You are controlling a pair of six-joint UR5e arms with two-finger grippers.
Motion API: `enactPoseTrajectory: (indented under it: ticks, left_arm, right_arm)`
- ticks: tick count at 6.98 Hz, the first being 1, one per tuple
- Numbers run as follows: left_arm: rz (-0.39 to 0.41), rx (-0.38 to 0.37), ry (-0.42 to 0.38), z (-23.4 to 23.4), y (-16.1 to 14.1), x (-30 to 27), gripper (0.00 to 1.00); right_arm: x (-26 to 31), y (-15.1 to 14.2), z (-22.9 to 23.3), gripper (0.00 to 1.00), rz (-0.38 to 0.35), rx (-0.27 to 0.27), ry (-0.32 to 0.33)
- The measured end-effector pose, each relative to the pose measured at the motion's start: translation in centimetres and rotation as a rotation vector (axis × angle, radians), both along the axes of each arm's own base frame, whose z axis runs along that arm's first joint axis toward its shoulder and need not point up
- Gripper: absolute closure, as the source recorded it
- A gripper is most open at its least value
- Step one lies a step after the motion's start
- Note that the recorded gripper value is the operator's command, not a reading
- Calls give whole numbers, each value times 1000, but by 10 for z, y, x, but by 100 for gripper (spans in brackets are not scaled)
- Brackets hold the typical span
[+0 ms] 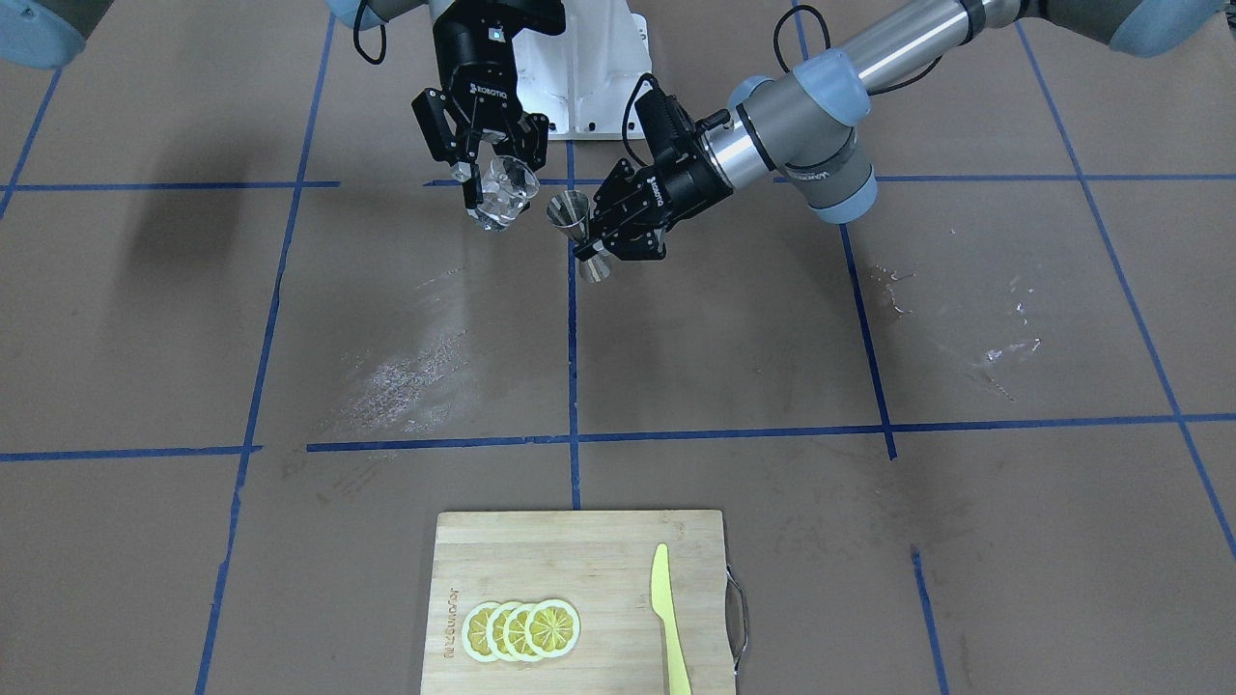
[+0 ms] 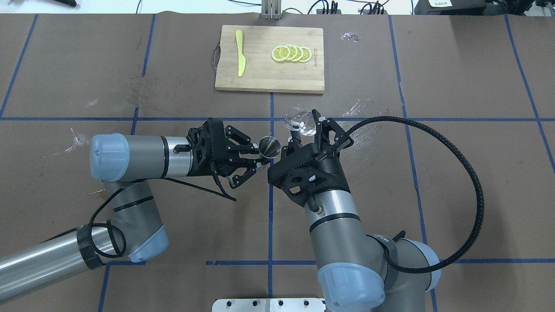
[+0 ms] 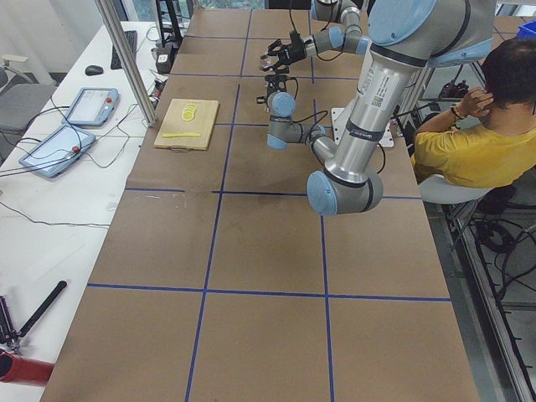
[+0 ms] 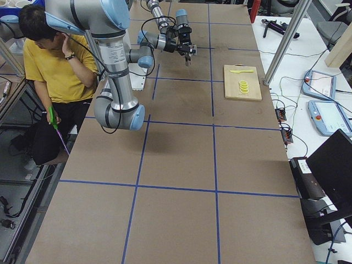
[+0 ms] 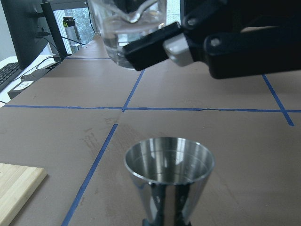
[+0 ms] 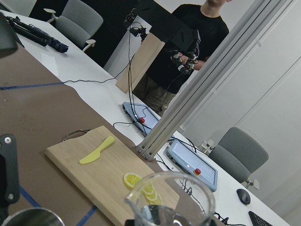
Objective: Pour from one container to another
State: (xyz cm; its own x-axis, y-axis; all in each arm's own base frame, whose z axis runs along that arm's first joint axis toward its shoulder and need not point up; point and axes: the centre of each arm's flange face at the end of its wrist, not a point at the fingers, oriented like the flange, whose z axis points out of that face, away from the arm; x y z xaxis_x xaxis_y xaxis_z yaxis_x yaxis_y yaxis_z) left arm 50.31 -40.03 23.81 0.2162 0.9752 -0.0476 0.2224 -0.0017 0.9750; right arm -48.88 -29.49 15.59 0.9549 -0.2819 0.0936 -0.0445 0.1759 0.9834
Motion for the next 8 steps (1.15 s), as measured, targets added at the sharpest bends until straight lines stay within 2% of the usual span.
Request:
enactPoseTrajectory:
  ticks: [3, 5, 8]
  left_arm:
    - [1, 0, 0, 0, 1, 1, 100]
    - [1, 0, 1, -1, 1, 1, 100]
    - [1, 1, 2, -2, 1, 1, 100]
  right_arm:
    - [-10, 4, -5, 100, 8, 0, 100]
    - [-13, 9, -10, 100, 17, 33, 201]
    - [-19, 15, -18, 100, 20, 61, 312]
